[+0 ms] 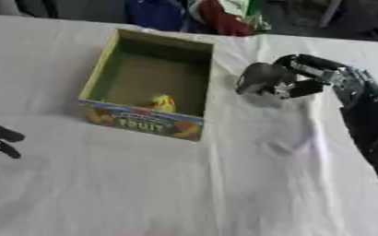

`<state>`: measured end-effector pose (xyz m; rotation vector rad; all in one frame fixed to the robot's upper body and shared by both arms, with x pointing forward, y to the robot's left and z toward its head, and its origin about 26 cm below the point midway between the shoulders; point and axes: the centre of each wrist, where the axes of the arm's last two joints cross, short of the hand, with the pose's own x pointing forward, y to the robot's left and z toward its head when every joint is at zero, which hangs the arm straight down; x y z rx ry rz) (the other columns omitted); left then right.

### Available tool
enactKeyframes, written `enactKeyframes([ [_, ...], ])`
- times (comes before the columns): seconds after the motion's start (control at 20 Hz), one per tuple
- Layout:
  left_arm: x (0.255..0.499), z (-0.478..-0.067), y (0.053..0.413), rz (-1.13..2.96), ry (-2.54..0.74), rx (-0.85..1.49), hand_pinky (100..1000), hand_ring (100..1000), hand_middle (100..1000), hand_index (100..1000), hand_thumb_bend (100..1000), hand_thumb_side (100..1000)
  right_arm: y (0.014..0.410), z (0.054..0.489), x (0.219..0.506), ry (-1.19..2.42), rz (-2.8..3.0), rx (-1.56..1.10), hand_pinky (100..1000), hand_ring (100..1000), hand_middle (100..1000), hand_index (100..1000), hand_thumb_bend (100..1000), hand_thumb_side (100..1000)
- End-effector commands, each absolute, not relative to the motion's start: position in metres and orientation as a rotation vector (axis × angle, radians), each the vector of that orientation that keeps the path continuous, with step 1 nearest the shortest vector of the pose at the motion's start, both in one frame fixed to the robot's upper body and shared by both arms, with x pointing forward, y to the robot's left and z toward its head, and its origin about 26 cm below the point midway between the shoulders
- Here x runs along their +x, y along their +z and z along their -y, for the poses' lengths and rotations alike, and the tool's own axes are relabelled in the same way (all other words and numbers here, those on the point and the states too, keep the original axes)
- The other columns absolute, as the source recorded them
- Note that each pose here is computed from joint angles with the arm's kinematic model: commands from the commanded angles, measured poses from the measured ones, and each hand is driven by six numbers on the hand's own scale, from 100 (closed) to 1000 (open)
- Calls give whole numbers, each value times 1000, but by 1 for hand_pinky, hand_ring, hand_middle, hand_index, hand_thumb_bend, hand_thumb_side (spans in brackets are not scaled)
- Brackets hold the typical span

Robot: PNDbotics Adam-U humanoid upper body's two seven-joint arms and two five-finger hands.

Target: Pick up objects on the table and place them in the box.

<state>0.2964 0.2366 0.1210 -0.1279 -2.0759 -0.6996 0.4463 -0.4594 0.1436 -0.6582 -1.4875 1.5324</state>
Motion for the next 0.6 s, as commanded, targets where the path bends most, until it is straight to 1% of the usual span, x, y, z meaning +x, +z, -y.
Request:
enactKeyframes([
  [0.05, 295, -237, 128, 2100, -710, -120, 535, 695, 563, 680, 100, 803, 147, 456, 450, 1638, 1467, -618, 824, 878, 778, 785, 314, 723],
  [0.1, 295, -237, 128, 2100, -709, -120, 536, 695, 563, 681, 100, 803, 146, 455, 450, 1637, 1475, -623, 821, 874, 773, 767, 306, 696],
  [0.2, 295, -237, 128, 2100, -709, -120, 536, 695, 563, 680, 100, 803, 145, 452, 452, 1635, 1489, -635, 813, 863, 759, 728, 281, 613],
  [0.3, 295, -237, 128, 2101, -708, -120, 535, 695, 563, 680, 100, 803, 144, 449, 452, 1633, 1504, -650, 810, 860, 753, 711, 272, 586],
  [0.35, 295, -237, 128, 2101, -708, -120, 535, 695, 564, 680, 100, 803, 144, 448, 453, 1633, 1509, -656, 808, 856, 748, 694, 266, 558],
  [0.4, 295, -237, 128, 2101, -708, -120, 535, 695, 564, 680, 100, 803, 143, 447, 453, 1634, 1514, -662, 808, 856, 747, 692, 265, 554],
  [0.55, 295, -237, 128, 2101, -707, -120, 535, 695, 564, 680, 100, 803, 142, 445, 454, 1630, 1534, -680, 800, 846, 733, 642, 245, 486],
  [0.6, 295, -237, 128, 2101, -707, -120, 535, 696, 564, 680, 100, 803, 143, 444, 455, 1628, 1541, -686, 799, 844, 730, 633, 240, 477],
])
